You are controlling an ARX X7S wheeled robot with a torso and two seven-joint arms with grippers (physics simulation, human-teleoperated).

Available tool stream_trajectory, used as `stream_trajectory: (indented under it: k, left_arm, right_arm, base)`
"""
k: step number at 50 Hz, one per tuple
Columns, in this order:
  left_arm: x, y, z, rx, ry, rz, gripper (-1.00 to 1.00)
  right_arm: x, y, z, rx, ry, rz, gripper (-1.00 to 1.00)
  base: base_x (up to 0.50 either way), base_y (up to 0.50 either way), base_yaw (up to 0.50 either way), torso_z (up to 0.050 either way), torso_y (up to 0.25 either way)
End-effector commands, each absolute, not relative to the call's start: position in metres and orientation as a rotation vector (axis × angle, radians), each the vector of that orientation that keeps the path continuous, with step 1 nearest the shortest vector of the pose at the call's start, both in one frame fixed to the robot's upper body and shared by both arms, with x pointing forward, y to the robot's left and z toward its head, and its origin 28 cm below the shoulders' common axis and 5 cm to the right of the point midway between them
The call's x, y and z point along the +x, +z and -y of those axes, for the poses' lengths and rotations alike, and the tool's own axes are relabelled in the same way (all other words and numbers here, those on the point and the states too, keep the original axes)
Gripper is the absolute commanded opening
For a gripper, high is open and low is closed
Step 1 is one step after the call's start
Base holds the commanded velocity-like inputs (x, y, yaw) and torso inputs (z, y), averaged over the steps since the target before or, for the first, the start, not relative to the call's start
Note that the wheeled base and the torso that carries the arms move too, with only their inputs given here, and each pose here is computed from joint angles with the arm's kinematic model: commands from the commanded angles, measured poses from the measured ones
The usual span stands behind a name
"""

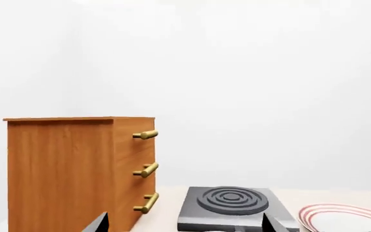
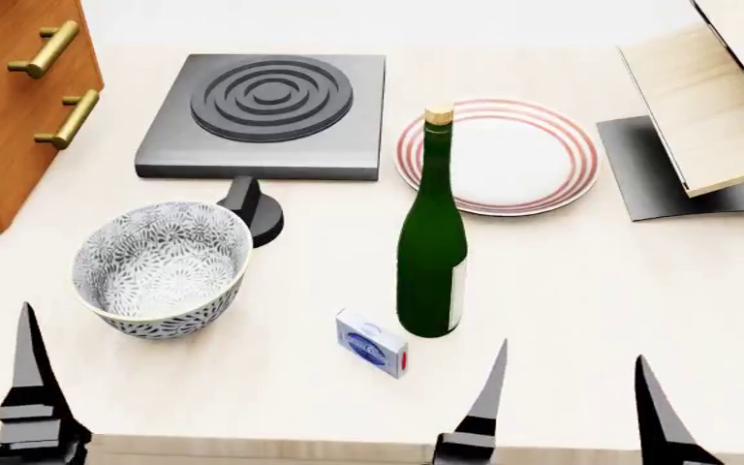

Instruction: Pick up the akita bowl and put it on the plate.

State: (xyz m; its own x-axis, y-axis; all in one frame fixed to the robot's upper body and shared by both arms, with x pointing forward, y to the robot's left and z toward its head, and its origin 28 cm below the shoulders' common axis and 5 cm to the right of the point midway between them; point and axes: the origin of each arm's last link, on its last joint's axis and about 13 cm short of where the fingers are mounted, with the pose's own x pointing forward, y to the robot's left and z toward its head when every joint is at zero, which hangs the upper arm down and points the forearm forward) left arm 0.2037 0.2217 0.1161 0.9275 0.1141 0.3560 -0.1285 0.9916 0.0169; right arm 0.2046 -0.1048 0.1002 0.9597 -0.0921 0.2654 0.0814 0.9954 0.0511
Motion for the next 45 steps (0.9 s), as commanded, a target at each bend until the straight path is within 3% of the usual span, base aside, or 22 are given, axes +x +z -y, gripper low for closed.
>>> stream_trajectory:
  k: [1,25,45]
  left_arm:
    - [0.207,0.129,-0.236,-0.036,0.214,0.407,1.00]
    - [0.204,0.132,-0.240,-0.041,0.241,0.428,1.00]
    - [0.207,0.124,-0.238,-0.043,0.225,0.402,1.00]
  right_arm:
    - [0.206,0.109,0.119,0.091,-0.156,0.296,1.00]
    - [0.207,0.104,0.124,0.136,-0.158,0.274,1.00]
    - [0.208,0.099,0.119,0.121,-0.133,0.259,1.00]
  base:
    - [0.00,0.00,0.00,0.000,0.000]
    - [0.00,0.00,0.00,0.000,0.000]
    - [0.00,-0.14,0.00,0.000,0.000]
